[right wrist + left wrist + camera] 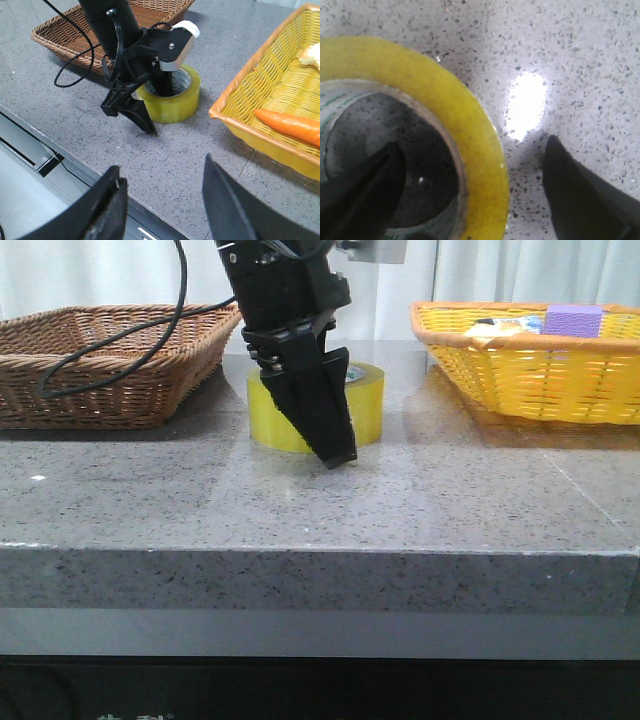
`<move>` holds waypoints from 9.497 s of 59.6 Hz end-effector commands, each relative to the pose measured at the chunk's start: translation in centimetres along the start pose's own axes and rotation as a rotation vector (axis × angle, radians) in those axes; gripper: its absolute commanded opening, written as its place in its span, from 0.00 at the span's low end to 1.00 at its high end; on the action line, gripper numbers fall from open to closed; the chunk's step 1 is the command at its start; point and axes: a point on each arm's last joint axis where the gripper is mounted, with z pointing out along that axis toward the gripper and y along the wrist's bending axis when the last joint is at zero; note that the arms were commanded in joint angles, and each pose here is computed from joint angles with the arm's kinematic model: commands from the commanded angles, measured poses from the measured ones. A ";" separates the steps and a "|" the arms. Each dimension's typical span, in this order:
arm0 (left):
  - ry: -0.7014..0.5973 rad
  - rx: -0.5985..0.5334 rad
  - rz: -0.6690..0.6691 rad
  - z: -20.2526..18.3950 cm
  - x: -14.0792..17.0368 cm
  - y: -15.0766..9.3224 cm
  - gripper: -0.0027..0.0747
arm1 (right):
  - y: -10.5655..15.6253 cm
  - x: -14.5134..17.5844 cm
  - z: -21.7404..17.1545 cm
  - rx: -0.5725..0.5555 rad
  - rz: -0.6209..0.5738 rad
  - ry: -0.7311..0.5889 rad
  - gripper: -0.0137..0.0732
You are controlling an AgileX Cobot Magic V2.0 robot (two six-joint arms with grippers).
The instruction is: Transfer tape with both arms
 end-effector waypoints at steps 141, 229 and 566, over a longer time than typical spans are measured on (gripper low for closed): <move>-0.172 -0.483 -1.021 -12.0 10.8 11.0 0.43 | 0.1 -1.4 -0.5 -0.001 -0.004 -0.101 0.60; -0.528 -0.465 -0.753 -18.6 11.6 -11.2 0.60 | 0.1 -1.4 -0.5 -0.001 -0.004 -0.103 0.60; -1.149 -1.139 -0.890 -4.9 31.2 -25.1 0.01 | -4.6 17.0 0.5 0.512 0.058 -0.533 0.08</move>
